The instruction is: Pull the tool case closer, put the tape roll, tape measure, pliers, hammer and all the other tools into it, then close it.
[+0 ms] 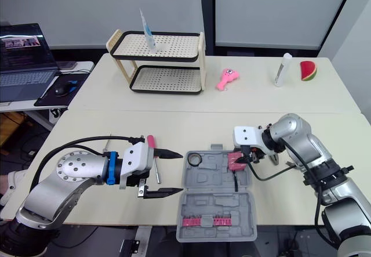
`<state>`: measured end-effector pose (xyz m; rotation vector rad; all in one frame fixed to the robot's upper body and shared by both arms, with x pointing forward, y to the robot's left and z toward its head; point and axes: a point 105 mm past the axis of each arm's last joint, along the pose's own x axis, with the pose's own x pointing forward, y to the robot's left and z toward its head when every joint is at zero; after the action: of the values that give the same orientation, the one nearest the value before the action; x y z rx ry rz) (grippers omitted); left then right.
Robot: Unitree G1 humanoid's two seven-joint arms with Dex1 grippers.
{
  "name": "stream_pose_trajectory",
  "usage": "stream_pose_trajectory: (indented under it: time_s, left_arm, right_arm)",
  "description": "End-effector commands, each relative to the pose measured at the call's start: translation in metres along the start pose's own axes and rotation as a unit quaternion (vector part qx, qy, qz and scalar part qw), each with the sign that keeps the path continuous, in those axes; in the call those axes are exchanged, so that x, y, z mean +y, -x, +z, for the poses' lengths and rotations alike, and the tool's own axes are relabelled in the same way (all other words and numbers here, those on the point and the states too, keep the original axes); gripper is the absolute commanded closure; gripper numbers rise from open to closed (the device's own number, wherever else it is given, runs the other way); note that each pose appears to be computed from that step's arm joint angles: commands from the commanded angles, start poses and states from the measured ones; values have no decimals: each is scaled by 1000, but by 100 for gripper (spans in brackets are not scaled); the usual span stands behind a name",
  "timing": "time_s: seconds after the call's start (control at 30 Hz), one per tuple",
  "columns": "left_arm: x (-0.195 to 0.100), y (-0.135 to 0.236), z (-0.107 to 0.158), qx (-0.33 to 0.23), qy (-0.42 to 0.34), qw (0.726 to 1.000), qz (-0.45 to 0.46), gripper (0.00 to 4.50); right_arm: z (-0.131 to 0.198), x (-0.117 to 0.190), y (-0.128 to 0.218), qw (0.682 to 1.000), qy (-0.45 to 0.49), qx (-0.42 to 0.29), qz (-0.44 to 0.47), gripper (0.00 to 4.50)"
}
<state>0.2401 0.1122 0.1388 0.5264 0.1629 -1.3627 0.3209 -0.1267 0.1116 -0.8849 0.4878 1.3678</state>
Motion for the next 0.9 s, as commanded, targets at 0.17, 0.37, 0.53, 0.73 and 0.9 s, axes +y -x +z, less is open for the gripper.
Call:
stream_pose_trajectory:
  time_s: [0.17, 0.37, 0.53, 0.73, 0.9]
  left_arm:
    - [0, 3, 5, -9, -15, 1000, 2, 0]
    - [0, 4, 4, -7, -14, 1000, 2, 0]
    - [0, 5, 2, -7, -14, 1000, 1, 0]
    - [-1, 5, 2, -4, -14, 1000, 0, 0]
    - [-1, 5, 1, -2, -13, 1000, 1, 0]
  right_arm:
    - [-4, -6, -1, 998, -3, -48, -44, 317]
    - [-18, -4, -5, 996, -19, -66, -59, 317]
    - [-35, -2, -11, 996, -54, -44, -54, 317]
    - [-59, 4, -19, 996, -76, 9, -41, 317]
    - [-75, 12, -25, 994, -99, 42, -27, 317]
